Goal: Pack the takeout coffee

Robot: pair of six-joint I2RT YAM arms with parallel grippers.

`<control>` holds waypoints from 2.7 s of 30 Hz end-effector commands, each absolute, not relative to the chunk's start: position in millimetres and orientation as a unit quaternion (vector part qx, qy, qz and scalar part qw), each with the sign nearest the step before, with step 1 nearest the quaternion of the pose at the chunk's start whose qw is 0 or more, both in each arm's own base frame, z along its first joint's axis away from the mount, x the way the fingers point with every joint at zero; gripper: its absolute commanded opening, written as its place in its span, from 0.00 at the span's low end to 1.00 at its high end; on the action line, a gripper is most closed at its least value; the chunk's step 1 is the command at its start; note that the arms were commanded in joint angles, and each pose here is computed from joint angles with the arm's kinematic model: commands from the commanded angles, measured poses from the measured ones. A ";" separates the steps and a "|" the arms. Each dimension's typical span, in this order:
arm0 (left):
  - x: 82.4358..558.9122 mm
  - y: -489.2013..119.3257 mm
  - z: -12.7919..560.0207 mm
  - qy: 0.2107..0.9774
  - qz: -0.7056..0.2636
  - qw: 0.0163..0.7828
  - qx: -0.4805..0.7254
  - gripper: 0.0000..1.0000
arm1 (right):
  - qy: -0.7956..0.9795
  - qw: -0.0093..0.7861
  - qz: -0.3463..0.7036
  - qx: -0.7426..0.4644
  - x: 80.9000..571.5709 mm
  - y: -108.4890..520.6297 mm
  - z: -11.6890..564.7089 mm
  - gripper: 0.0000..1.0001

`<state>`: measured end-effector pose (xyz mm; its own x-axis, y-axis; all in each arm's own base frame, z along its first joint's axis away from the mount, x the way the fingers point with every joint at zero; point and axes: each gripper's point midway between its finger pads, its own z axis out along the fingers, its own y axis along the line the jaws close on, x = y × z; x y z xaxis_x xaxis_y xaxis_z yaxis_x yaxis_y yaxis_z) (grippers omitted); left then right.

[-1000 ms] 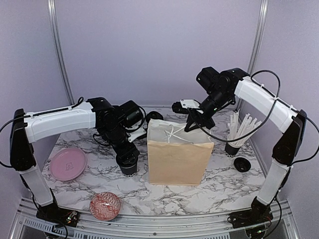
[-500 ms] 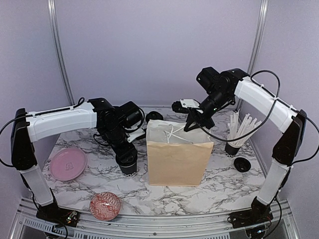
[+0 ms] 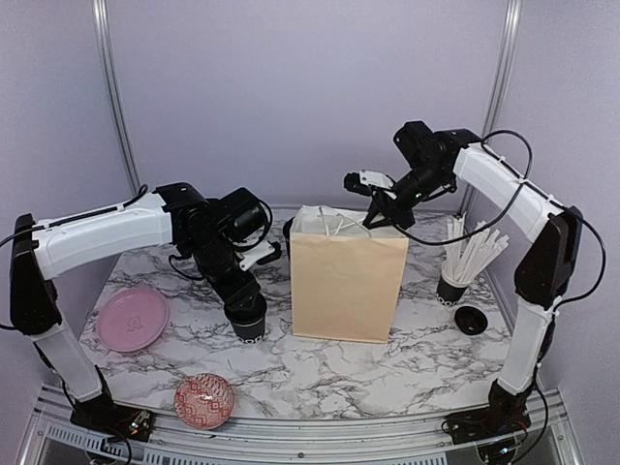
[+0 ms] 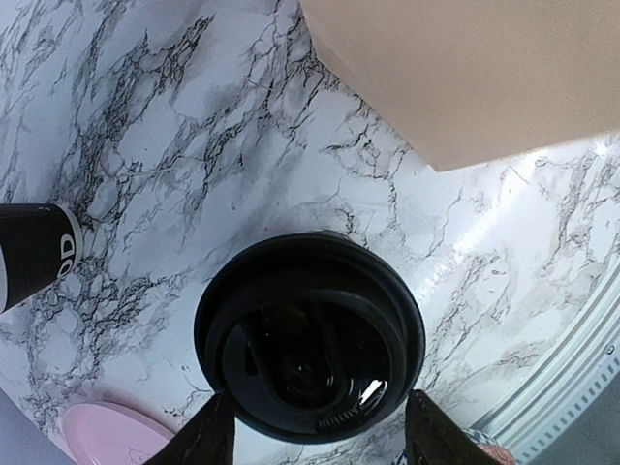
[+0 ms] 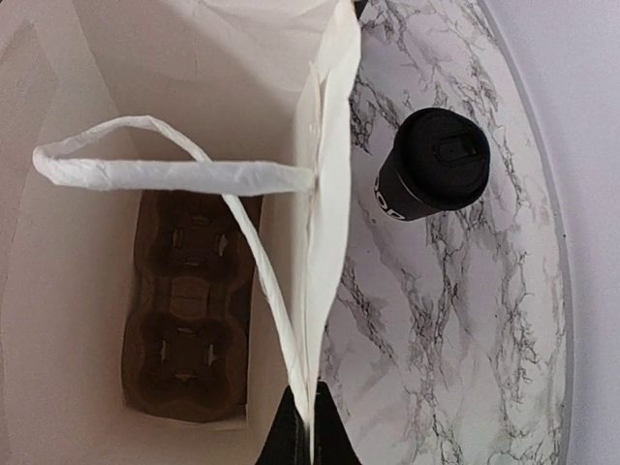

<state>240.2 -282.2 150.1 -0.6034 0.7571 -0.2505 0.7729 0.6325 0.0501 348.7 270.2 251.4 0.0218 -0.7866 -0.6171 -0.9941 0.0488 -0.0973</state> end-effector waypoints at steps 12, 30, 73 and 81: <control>171.6 -314.7 216.2 0.850 -0.067 0.178 0.491 0.66 | 0.684 0.311 0.206 -0.627 379.9 275.3 271.5 0.16; 257.9 -288.3 156.8 0.912 -0.034 0.163 0.374 0.85 | 0.661 0.368 0.229 -0.613 325.5 262.4 333.7 0.55; 151.6 -356.6 179.8 0.841 -0.087 0.126 0.519 0.60 | 0.708 0.447 0.159 -0.523 307.1 222.3 373.8 0.62; 155.2 -345.7 173.5 0.847 -0.059 0.131 0.511 0.60 | 0.651 0.381 0.223 -0.618 254.5 230.0 338.1 0.63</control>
